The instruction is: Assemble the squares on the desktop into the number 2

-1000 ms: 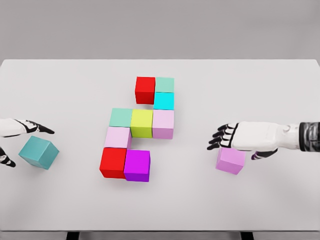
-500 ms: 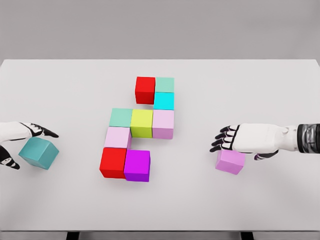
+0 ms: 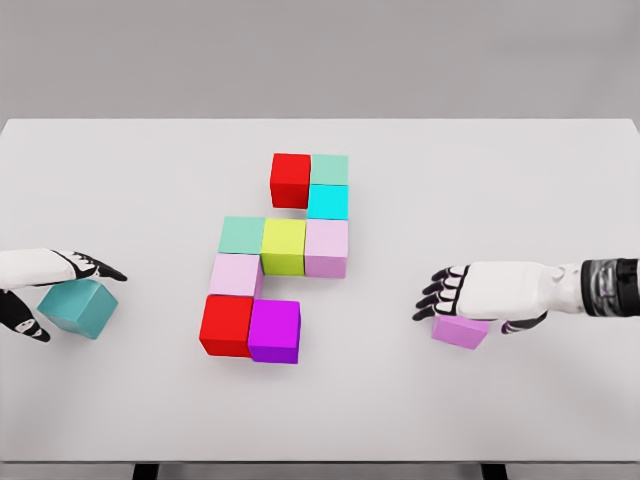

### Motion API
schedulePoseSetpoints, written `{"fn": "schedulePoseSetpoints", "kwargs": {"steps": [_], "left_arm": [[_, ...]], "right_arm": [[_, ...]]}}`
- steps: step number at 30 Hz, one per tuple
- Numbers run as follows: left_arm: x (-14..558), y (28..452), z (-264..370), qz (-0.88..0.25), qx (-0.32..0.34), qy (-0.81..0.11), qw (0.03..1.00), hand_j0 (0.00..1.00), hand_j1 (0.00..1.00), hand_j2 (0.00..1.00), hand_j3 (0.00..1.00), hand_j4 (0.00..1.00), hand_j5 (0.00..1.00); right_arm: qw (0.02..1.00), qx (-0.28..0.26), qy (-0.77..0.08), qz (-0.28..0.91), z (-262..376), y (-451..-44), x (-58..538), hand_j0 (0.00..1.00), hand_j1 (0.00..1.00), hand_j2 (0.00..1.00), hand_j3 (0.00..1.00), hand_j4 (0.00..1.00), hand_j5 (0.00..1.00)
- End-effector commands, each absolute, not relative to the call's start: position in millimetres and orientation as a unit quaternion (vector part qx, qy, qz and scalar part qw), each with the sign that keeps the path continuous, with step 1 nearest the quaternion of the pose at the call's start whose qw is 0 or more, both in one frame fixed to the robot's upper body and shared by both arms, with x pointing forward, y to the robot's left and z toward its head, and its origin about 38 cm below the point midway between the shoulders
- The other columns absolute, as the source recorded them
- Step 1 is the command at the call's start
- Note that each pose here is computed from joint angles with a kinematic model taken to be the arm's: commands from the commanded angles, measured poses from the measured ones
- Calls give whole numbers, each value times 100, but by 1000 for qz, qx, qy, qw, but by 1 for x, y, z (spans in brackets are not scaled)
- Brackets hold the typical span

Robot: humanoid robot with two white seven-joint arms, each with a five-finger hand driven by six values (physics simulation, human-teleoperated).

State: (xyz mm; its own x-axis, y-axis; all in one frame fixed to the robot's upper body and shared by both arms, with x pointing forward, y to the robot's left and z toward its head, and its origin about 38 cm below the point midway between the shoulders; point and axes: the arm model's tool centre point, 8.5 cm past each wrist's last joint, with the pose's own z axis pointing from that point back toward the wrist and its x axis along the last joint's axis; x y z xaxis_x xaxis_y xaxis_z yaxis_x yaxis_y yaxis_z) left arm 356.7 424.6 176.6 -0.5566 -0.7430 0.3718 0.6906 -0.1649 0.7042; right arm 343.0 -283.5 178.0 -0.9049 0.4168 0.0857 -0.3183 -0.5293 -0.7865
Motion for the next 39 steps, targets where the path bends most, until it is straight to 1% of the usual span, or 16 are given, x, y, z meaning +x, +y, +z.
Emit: {"fn": "schedulePoseSetpoints", "kwargs": {"steps": [1,10,13,15,17,18,19,20,23,24,26,27,28,30,36,39], "left_arm": [[358,424,177,-760,29,-446,472,100,100,100,100,100,100],[356,424,171,-759,25,-444,476,100,100,100,100,100,100],[357,424,170,-761,26,-443,474,98,98,98,98,98,98],[357,421,169,-761,23,-445,472,93,93,93,93,93,93],[357,422,169,-760,24,-444,473,91,91,91,91,91,91],[357,421,169,-760,24,-445,473,87,87,87,87,87,87],[357,421,169,-760,24,-446,473,82,82,82,82,82,82],[357,421,169,-759,23,-446,473,76,76,76,76,76,76],[358,418,168,-758,21,-449,472,64,64,64,64,64,64],[358,418,168,-758,21,-449,472,61,61,61,61,61,61],[358,418,167,-758,20,-449,473,59,59,59,59,59,59],[358,418,168,-757,20,-450,473,56,56,56,56,56,56],[358,418,168,-757,20,-451,473,55,55,55,55,55,55],[358,418,168,-756,20,-451,473,54,54,54,54,54,54],[365,409,170,-753,17,-464,466,51,51,51,51,51,51],[375,388,165,-752,6,-481,451,51,51,51,51,51,51]], "right_arm": [[212,-56,-438,872,178,-283,343,100,100,100,100,100,100],[212,-54,-437,872,177,-283,343,100,100,100,100,100,100],[212,-55,-437,872,177,-283,343,100,100,100,100,100,100],[211,-56,-437,872,178,-283,343,97,97,97,97,97,97],[211,-56,-438,872,178,-283,344,86,86,86,86,86,86],[211,-56,-438,872,178,-283,344,82,82,82,82,82,82],[210,-57,-438,872,179,-282,344,81,81,81,81,81,81],[209,-57,-440,871,179,-281,345,81,81,81,81,81,81],[209,-57,-441,871,179,-280,345,82,82,82,82,82,82],[209,-57,-441,871,179,-280,345,82,82,82,82,82,82],[209,-57,-441,871,179,-280,345,82,82,82,82,82,82],[209,-57,-441,871,179,-280,345,81,81,81,81,81,81],[210,-58,-441,871,179,-281,345,77,77,77,77,77,77],[210,-59,-441,870,180,-281,346,72,72,72,72,72,72],[211,-65,-443,869,184,-283,348,70,70,70,70,70,70],[212,-70,-447,867,187,-285,349,70,70,70,70,70,70]]}}
